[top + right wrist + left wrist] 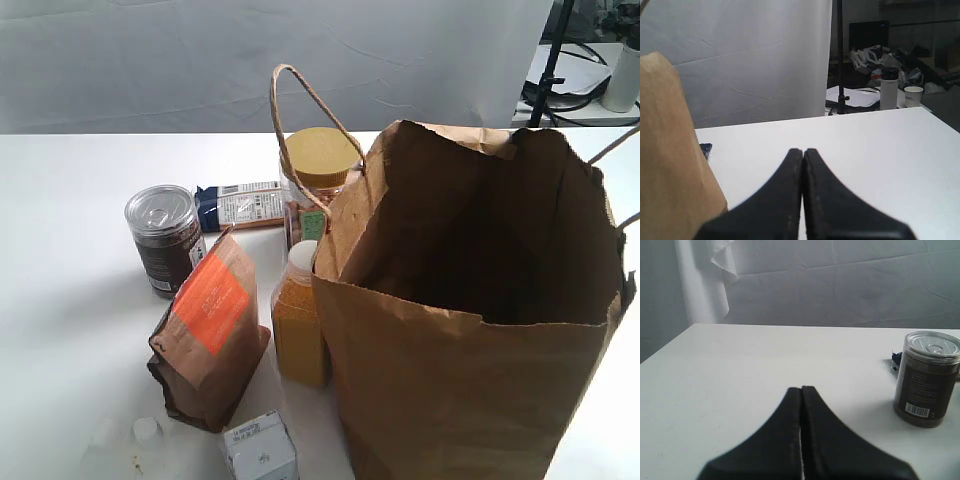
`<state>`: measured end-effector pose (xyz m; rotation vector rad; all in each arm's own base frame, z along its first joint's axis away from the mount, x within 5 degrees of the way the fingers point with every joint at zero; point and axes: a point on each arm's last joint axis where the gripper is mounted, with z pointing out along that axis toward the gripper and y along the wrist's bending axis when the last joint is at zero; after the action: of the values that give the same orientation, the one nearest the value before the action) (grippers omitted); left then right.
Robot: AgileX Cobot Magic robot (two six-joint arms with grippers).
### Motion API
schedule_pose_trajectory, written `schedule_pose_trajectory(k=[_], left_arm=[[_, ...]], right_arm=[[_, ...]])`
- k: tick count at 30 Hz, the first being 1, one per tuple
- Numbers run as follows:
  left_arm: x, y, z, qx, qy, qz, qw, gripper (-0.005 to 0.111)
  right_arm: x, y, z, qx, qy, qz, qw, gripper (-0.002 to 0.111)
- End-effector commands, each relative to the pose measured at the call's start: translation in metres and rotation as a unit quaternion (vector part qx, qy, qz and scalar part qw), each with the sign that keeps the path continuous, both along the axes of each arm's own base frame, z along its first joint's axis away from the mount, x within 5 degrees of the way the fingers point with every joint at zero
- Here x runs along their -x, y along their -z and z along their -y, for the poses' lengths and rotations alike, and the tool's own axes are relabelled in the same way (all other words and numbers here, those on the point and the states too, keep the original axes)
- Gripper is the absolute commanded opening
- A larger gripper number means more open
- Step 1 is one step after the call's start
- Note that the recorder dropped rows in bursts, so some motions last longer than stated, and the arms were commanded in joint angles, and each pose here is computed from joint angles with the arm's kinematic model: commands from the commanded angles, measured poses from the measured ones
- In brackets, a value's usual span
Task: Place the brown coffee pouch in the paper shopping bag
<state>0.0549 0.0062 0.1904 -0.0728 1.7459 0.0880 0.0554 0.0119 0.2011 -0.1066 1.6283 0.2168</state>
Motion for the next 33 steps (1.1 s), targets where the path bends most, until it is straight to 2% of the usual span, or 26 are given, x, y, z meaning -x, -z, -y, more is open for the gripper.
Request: schedule_pose_trajectory(k=[1,9,13,15,19,23,26,33], left_arm=[[0.0,0.001,0.0,0.0,-0.002,0.002,1.0,0.0],[0.0,0.001,0.0,0.0,-0.002,0.002,1.0,0.0],[0.0,0.001,0.0,0.0,-0.002,0.002,1.0,0.0],[0.0,0.001,0.0,0.0,-0.002,0.002,1.0,0.0],[0.0,0.001,0.0,0.0,-0.002,0.002,1.0,0.0],[0.0,0.001,0.0,0.0,-0.002,0.002,1.0,0.0],[0.0,0.001,0.0,0.0,-0.002,0.002,1.0,0.0],[0.0,0.001,0.0,0.0,-0.002,0.002,1.0,0.0]], right_arm=[[0.0,0.001,0.0,-0.001,-0.001,0.002,1.0,0.0],[0.0,0.0,0.0,-0.006,-0.001,0.005,1.0,0.0],[0.0,-0.01,0.0,-0.164,0.0,0.029,0.986,0.0],[0.001,-0.016,0.0,-0.18,-0.007,0.041,0.983,0.0],[0.015,-0.061,-0.004,-0.154,-0.065,0.064,0.984,0.0],[0.019,-0.102,-0.01,-0.113,-0.123,0.05,0.985,0.0],[0.01,-0.125,-0.02,-0.072,-0.152,0.017,0.986,0.0],[-0.019,-0.161,-0.046,-0.036,-0.227,-0.057,0.972,0.0]])
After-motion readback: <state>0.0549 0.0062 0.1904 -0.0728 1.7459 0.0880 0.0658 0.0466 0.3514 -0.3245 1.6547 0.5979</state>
